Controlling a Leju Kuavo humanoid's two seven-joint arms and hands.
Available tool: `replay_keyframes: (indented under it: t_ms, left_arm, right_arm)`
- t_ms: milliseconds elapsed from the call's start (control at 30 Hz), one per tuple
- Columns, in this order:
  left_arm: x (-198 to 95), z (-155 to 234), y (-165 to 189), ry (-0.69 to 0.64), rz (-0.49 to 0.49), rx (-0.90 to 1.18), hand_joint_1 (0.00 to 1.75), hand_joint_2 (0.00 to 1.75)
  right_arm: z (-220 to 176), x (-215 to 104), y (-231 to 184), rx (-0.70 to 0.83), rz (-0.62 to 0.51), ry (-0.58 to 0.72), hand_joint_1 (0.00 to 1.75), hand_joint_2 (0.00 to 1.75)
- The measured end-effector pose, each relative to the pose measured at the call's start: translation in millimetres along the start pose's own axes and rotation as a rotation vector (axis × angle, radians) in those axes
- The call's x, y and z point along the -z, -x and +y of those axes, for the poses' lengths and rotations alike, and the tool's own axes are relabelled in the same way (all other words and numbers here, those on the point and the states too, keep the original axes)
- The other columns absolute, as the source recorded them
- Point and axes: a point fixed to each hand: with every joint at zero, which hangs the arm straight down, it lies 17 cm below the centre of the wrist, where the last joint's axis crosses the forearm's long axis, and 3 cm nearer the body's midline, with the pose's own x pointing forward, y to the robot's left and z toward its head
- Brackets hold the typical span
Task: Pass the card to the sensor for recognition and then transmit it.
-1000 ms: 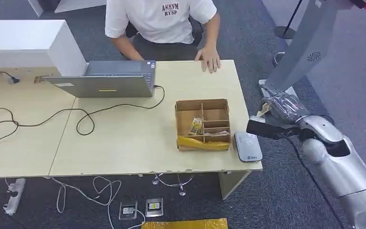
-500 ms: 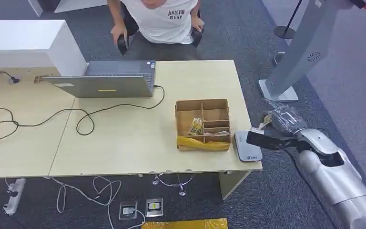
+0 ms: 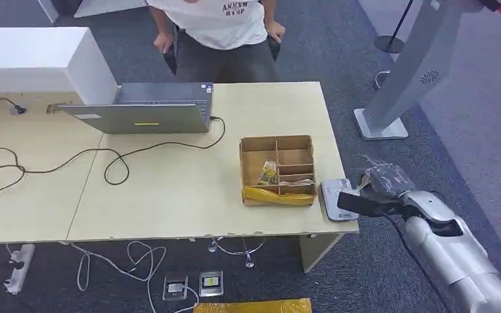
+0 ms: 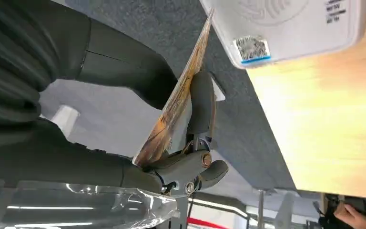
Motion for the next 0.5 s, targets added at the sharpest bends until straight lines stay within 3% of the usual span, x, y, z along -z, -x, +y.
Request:
replay_keyframes:
  t_ms: [500]
  left_arm:
    - [0.0, -0.2, 0.4, 0.000, 0.000, 0.014, 0.00, 0.00]
  right_arm:
    - [16.9, -3.8, 4.9, 0.012, 0.017, -0.035, 1.75, 1.75]
